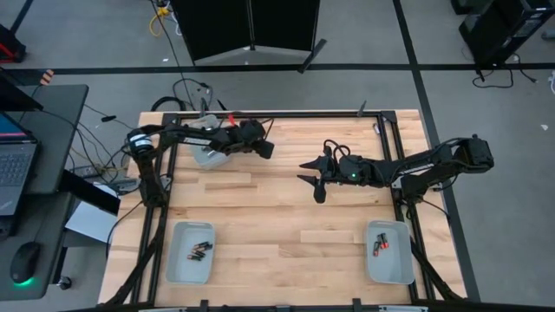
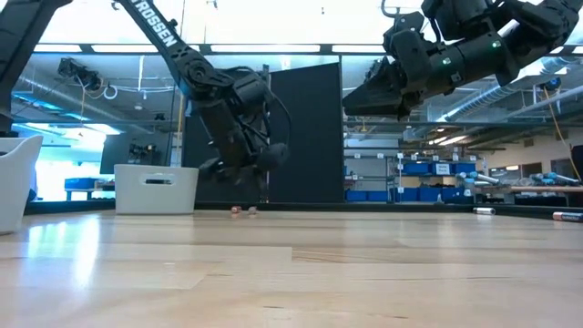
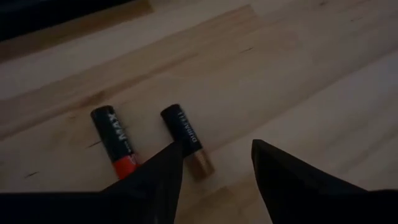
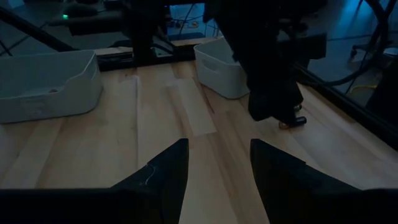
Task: Sort batteries
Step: Put the black-brown battery into the bottom left gray bin
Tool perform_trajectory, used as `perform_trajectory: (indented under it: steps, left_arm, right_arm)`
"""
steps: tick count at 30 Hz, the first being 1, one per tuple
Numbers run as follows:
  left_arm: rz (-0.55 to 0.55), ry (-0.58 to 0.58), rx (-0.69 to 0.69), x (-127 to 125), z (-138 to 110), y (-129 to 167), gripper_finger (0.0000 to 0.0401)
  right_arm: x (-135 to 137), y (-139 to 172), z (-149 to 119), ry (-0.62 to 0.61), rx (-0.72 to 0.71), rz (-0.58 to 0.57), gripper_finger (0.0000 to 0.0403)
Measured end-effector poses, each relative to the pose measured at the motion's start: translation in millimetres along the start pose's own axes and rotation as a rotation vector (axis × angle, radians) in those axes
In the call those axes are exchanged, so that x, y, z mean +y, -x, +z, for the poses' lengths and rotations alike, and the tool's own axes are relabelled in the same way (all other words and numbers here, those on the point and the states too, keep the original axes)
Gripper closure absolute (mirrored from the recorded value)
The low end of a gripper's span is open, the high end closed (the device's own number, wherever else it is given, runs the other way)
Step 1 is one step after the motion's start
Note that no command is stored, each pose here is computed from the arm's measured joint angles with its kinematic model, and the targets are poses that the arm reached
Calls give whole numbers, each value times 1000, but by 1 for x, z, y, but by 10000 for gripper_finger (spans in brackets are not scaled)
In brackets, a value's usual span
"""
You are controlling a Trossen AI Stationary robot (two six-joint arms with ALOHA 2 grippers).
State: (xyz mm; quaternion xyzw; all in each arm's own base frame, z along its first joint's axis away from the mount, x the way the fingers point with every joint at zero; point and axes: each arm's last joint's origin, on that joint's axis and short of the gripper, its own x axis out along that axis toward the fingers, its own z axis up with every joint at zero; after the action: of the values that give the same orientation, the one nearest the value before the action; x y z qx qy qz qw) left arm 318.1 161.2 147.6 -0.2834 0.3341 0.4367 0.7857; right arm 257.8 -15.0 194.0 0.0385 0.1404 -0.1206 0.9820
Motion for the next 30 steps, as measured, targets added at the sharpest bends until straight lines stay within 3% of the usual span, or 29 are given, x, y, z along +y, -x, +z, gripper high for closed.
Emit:
perform_trajectory:
  steps: [9, 20, 25, 30]
  left_arm:
    - [29, -8, 18, 7, -1, -9, 207]
    - [39, -42, 51, 9, -8, -21, 250]
    - [43, -84, 51, 9, -8, -22, 291]
    - [26, -199, 51, 2, -5, -20, 355]
  right_arm:
    - [0, 0, 0, 0, 2, 1, 220]
    - [0, 0, 0, 0, 1, 3, 220]
    - [0, 0, 0, 0, 0, 3, 221]
    - [0, 0, 0, 1, 1, 2, 226]
